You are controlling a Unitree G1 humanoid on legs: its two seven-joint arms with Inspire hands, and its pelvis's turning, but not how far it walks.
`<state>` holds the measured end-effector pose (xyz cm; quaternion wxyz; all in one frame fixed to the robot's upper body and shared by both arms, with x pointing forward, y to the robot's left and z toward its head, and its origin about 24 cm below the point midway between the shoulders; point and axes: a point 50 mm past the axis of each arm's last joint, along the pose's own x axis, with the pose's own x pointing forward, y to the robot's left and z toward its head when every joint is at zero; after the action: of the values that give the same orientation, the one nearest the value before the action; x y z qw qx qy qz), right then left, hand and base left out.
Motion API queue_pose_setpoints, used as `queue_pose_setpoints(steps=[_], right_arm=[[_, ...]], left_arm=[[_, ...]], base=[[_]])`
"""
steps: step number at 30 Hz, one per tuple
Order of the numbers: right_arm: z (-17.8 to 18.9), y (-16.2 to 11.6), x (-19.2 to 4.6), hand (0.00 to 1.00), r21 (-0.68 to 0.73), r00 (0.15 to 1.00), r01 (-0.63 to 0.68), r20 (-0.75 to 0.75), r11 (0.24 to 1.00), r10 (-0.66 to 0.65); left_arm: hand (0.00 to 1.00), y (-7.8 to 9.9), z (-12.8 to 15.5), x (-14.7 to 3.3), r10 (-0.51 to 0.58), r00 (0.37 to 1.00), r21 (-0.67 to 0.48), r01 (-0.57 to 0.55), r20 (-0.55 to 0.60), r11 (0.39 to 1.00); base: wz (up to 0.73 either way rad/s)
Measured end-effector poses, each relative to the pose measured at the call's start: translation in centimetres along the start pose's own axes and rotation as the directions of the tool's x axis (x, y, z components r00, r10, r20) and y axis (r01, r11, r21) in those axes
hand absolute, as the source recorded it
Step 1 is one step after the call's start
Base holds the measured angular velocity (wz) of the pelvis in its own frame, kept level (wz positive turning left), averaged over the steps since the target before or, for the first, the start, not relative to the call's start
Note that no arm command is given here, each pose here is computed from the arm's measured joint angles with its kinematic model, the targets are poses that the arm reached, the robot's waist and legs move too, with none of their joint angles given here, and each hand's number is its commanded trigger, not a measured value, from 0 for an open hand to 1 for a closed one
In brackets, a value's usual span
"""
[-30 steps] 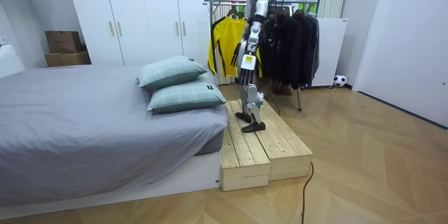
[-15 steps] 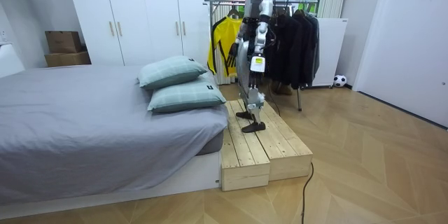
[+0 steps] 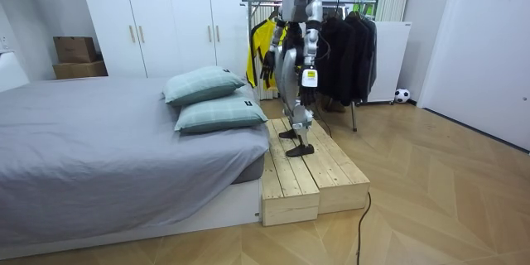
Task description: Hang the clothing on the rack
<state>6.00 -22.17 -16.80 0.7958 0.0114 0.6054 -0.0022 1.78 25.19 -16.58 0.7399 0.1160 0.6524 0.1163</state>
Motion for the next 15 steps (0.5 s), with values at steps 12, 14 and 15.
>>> queue_pose_setpoints(steps=[12,14,15], right_arm=[[-0.1,-0.1,-0.1,0.00,0.000,0.999,0.029,0.020,1.000,-0.029],[-0.3,-0.1,-0.1,0.00,0.003,0.999,0.029,0.017,1.000,-0.029],[-0.5,-0.1,-0.1,0.00,0.006,0.999,0.030,0.013,1.000,-0.030]], left_arm=[[0.00,0.1,0.7,0.0,0.033,0.998,0.028,-0.035,0.051,0.999],[0.00,0.2,0.4,-0.1,0.036,0.998,0.052,-0.039,0.047,0.998],[0.00,0.2,-0.1,-0.1,0.039,0.999,0.070,-0.042,0.035,0.997]], base=[[0.00],[0.00],[0.00]])
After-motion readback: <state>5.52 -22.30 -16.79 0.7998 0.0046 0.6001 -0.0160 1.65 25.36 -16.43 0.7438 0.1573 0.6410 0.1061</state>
